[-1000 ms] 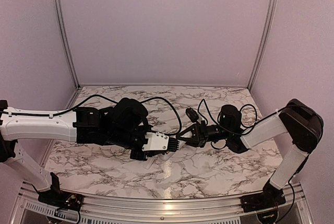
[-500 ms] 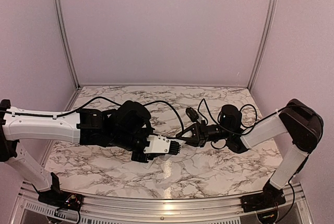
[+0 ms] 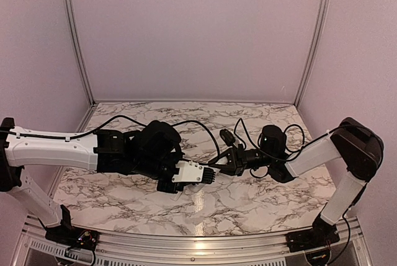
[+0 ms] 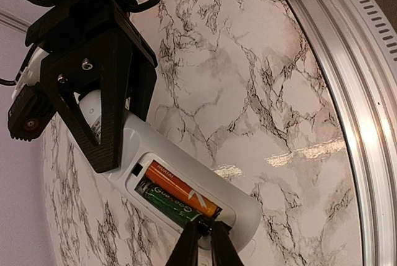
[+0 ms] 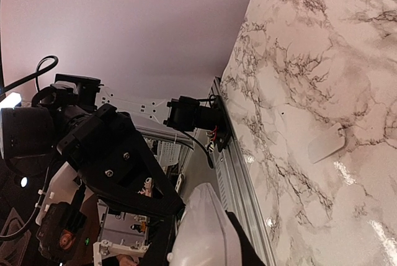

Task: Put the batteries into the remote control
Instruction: Load the battery into the battery compartment.

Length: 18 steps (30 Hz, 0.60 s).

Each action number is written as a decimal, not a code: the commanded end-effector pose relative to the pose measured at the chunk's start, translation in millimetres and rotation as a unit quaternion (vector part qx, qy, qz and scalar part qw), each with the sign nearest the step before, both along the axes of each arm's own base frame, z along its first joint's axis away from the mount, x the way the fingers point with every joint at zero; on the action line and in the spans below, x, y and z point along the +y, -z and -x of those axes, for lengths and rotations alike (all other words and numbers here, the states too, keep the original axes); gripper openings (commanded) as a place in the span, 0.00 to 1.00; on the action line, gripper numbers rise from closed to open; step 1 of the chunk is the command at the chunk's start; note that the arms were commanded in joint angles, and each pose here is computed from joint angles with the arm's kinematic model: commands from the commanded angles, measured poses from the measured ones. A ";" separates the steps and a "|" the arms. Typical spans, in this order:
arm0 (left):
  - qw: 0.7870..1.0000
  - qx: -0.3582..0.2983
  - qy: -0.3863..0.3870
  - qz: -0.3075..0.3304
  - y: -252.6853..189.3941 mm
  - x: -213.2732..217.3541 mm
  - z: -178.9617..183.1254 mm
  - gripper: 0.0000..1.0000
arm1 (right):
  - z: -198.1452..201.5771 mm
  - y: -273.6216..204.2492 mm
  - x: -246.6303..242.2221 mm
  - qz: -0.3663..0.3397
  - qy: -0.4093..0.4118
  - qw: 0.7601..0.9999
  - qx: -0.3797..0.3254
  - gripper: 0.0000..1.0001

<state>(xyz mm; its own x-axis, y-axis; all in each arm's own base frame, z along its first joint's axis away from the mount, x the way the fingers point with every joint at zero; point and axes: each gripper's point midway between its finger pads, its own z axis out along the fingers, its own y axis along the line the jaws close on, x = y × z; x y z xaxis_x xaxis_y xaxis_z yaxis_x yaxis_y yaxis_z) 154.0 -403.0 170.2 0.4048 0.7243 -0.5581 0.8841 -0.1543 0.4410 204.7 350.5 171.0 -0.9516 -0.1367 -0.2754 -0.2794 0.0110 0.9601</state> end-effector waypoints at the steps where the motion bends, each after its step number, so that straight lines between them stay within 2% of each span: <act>1: 1.000 0.008 -0.004 -0.030 16.2 1.7 0.5 0.08 | 4.1 -28.7 4.7 -0.037 -0.014 0.998 -0.040 0.00; 18: 0.994 0.043 -0.023 -0.093 49.1 3.9 -0.6 0.08 | 10.8 -50.1 7.2 -0.050 -0.025 0.996 -0.070 0.00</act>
<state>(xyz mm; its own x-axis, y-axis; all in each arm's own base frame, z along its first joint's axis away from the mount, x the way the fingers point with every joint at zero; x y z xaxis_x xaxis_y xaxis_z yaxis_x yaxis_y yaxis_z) 158.0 -405.9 155.6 0.3725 0.7690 -0.5195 0.8997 -0.1621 0.4053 204.2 349.7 162.3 -0.9582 -0.1425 -0.2482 -0.2567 0.0444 0.9655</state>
